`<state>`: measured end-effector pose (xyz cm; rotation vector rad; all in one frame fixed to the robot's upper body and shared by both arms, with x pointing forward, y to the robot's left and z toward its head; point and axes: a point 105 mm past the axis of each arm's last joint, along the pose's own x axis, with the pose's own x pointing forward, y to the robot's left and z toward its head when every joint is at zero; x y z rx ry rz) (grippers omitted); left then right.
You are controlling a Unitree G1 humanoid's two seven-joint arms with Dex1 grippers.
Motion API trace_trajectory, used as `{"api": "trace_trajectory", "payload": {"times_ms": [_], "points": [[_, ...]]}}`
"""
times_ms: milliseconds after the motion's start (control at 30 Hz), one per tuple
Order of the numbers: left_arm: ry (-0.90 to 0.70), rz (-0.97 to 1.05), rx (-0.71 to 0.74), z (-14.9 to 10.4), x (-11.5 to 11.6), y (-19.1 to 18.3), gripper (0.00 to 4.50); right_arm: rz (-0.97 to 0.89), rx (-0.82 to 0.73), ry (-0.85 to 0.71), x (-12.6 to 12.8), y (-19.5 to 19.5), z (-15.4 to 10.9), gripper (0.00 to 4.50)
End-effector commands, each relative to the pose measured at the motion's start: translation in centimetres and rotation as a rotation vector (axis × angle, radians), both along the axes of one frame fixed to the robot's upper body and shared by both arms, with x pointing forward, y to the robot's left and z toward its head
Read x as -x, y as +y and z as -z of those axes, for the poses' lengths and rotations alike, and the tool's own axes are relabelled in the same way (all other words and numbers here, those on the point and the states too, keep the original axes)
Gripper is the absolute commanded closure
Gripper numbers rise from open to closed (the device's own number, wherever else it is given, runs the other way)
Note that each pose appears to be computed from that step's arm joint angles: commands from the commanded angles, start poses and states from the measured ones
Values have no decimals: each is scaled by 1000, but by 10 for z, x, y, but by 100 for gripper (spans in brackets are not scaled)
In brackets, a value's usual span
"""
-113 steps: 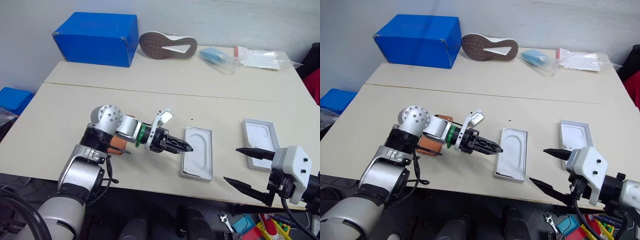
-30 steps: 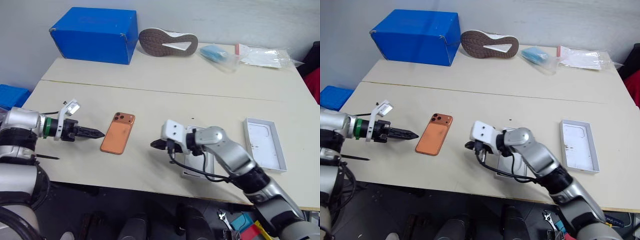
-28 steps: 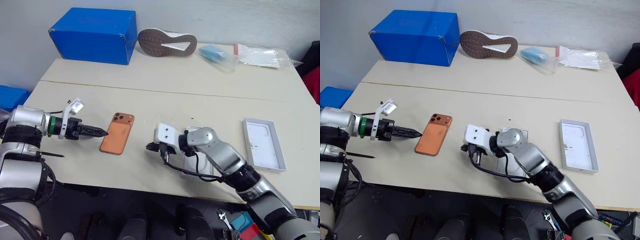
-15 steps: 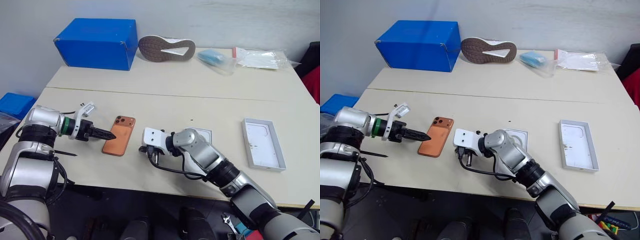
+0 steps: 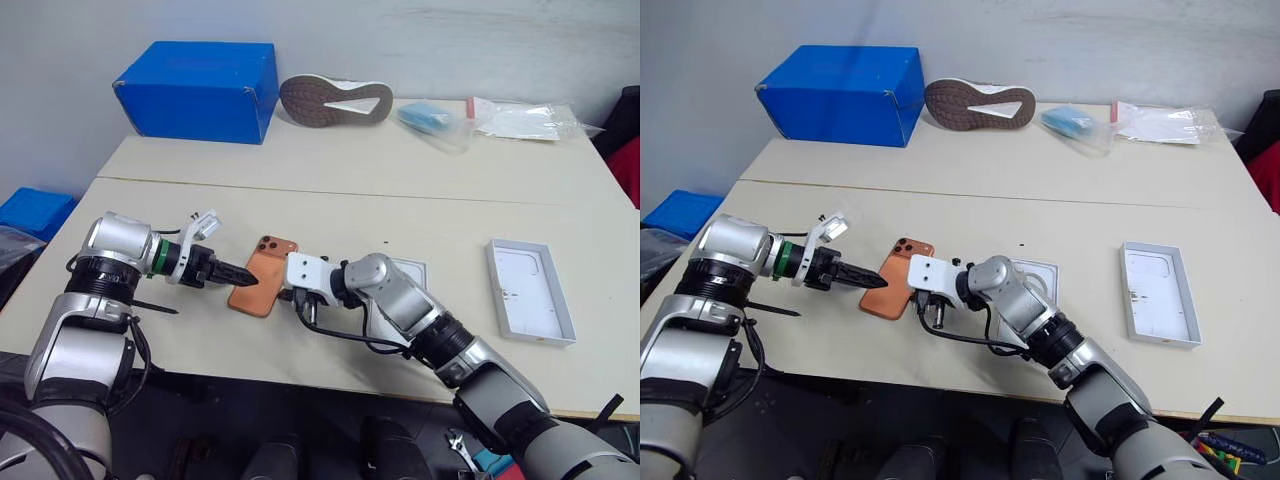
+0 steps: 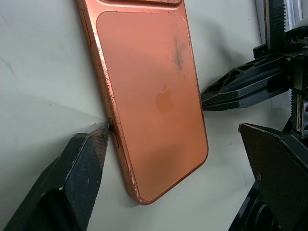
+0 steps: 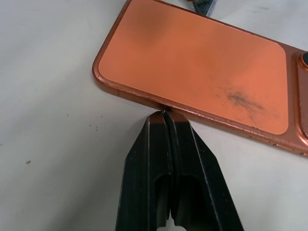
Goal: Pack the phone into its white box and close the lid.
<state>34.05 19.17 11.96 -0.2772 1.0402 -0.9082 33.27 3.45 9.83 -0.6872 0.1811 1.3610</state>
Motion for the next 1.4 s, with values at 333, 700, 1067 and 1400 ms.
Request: {"api": "trace_trajectory", "payload": {"times_ms": [333,700,1067,1400], "points": [[245,-8,156,29,22,-29,0,22,-30,-33,-4,-1,-8,449],[224,-34,203,13,17,-20,286,1,-81,-56,0,-4,-15,450],[167,-1,366,-25,17,-23,438,-36,-195,-173,17,-39,-69,450],[193,183,490,-44,61,-53,438,105,-224,-44,91,-143,-112,217]]}}
